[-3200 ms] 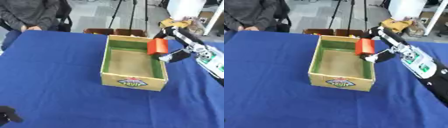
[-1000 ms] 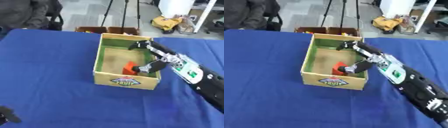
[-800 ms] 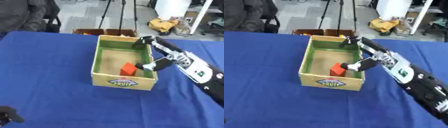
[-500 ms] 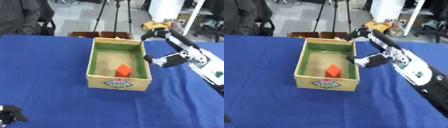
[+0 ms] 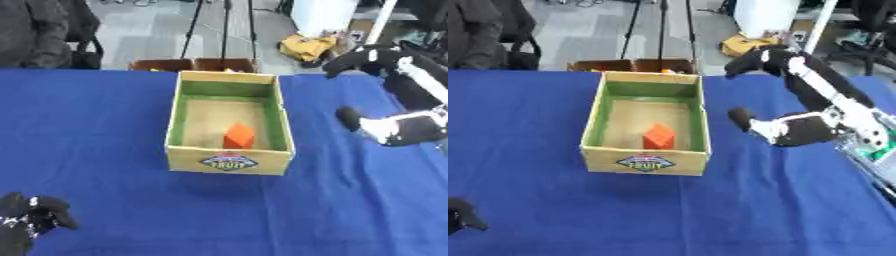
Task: Pick up objects on the table and place them in the box.
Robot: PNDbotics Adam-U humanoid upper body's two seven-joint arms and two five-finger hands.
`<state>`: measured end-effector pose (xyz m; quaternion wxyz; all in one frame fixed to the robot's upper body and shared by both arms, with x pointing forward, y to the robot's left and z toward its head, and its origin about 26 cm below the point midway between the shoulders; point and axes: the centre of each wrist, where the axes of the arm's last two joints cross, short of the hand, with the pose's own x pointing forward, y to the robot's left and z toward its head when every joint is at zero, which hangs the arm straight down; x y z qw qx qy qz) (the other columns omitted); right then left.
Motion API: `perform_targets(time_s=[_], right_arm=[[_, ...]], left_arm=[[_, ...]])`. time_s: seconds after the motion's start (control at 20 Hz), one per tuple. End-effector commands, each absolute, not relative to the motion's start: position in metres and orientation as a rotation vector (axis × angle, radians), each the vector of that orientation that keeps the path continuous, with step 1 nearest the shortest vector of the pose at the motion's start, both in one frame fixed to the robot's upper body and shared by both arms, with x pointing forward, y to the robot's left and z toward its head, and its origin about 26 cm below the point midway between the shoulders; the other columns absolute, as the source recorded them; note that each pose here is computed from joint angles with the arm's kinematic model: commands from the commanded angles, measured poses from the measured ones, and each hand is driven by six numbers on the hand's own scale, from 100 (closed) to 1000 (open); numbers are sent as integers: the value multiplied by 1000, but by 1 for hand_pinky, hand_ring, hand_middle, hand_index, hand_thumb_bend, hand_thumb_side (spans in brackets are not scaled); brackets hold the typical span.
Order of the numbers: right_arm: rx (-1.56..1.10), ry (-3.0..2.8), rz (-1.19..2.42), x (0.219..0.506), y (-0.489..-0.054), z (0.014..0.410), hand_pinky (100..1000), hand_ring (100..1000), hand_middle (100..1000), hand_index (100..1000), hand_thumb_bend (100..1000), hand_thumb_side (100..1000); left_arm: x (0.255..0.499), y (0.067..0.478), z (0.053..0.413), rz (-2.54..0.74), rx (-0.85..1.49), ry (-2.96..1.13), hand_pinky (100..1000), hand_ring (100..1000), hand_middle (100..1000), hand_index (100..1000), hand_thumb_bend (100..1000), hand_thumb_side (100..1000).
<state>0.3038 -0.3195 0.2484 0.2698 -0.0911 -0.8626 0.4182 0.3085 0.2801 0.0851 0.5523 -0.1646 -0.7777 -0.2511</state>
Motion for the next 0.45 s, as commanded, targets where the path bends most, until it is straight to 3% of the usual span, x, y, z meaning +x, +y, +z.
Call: perform_targets(time_s=[0.05,0.45], right_arm=[[-262,-2336,1147,295,-319,257,802,786,637,777,329,385],[-256,-2284,1154,289,-319,235,804,788,634,775,333,406]], left_arm=[[308,289,91,-614,-346,-1850,640,566,487,674,278,1000],[307,290,87,-620,-341,-1843,642,566,487,674,270,1000]])
